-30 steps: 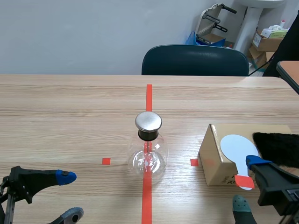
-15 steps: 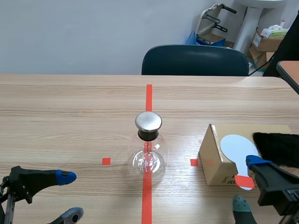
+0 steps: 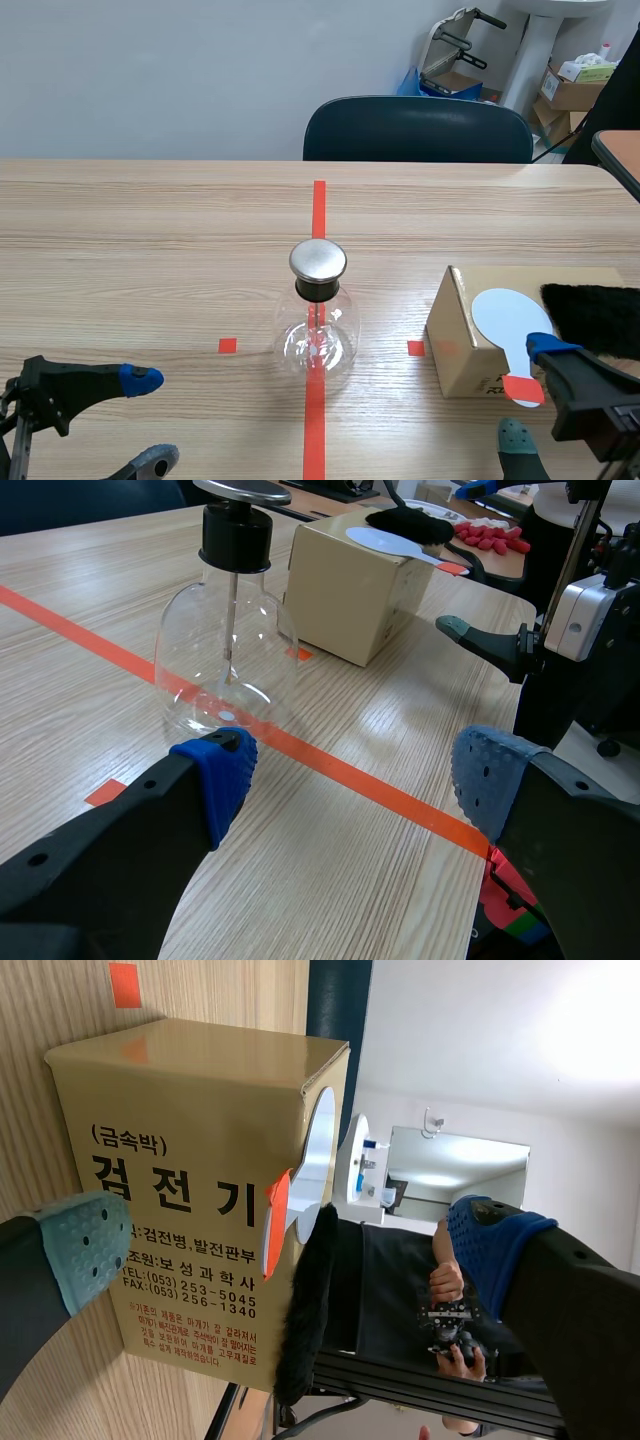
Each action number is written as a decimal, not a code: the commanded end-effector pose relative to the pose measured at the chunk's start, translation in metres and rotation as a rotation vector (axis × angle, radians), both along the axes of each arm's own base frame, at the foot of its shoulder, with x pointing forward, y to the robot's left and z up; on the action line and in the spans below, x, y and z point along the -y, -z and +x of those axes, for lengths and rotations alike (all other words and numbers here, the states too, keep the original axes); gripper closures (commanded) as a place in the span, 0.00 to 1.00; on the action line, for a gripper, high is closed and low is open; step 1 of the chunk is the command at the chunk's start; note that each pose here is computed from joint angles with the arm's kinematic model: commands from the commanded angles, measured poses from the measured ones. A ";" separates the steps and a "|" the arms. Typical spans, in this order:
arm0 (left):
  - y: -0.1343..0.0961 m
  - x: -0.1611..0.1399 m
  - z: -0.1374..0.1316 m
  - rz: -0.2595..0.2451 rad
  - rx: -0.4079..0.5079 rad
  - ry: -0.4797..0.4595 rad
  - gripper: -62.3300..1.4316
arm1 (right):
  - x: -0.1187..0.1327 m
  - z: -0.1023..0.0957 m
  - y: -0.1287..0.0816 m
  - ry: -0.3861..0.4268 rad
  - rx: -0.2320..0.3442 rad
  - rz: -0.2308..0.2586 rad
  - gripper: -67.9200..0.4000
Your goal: Do the electroscope experiment
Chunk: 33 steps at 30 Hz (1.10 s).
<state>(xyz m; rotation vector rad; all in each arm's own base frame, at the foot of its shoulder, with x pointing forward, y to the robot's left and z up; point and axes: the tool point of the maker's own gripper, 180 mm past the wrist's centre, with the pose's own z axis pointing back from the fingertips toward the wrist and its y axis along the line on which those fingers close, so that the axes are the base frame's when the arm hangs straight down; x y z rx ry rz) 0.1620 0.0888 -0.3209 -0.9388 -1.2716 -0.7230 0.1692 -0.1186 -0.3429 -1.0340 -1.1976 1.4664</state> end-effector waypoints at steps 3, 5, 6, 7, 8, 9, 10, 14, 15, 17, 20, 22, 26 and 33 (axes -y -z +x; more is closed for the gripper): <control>-0.007 -0.001 0.002 -0.023 0.016 -0.007 0.29 | 0.000 0.008 -0.017 -0.001 0.083 0.016 0.00; -0.007 -0.001 0.002 -0.023 0.016 -0.007 0.29 | 0.000 0.008 -0.017 -0.001 0.083 0.016 0.00; -0.007 -0.001 0.002 -0.023 0.016 -0.007 0.29 | 0.000 0.008 -0.017 -0.001 0.083 0.016 0.00; -0.007 -0.001 0.002 -0.023 0.016 -0.007 0.29 | 0.000 0.008 -0.017 -0.001 0.083 0.016 0.00; -0.007 -0.001 0.002 -0.023 0.016 -0.007 0.29 | 0.000 0.008 -0.017 -0.001 0.083 0.016 0.00; -0.007 -0.001 0.002 -0.023 0.016 -0.007 0.29 | 0.000 0.008 -0.017 -0.001 0.083 0.016 0.00; -0.007 -0.001 0.002 -0.023 0.016 -0.007 0.29 | 0.000 0.008 -0.017 -0.001 0.083 0.016 0.00; -0.007 -0.001 0.002 -0.023 0.016 -0.007 0.29 | 0.000 0.008 -0.018 -0.001 0.083 0.016 0.00; -0.007 -0.001 0.002 -0.023 0.016 -0.007 0.29 | 0.000 0.008 -0.018 -0.001 0.083 0.016 0.00; -0.007 -0.001 0.002 -0.023 0.016 -0.007 0.29 | 0.000 0.008 -0.017 -0.001 0.082 0.016 0.00; -0.007 -0.001 0.003 -0.027 0.014 -0.014 0.29 | 0.001 0.008 -0.017 0.000 0.083 0.016 0.00; -0.009 -0.001 0.004 -0.034 0.018 -0.015 0.29 | 0.000 0.008 -0.017 0.000 0.083 0.016 0.00; -0.019 -0.006 0.012 -0.097 0.027 -0.067 0.29 | 0.000 0.008 -0.017 0.000 0.083 0.016 0.00; -0.028 -0.016 0.028 -0.144 0.031 -0.151 0.29 | 0.000 0.008 -0.017 0.002 0.082 0.017 0.00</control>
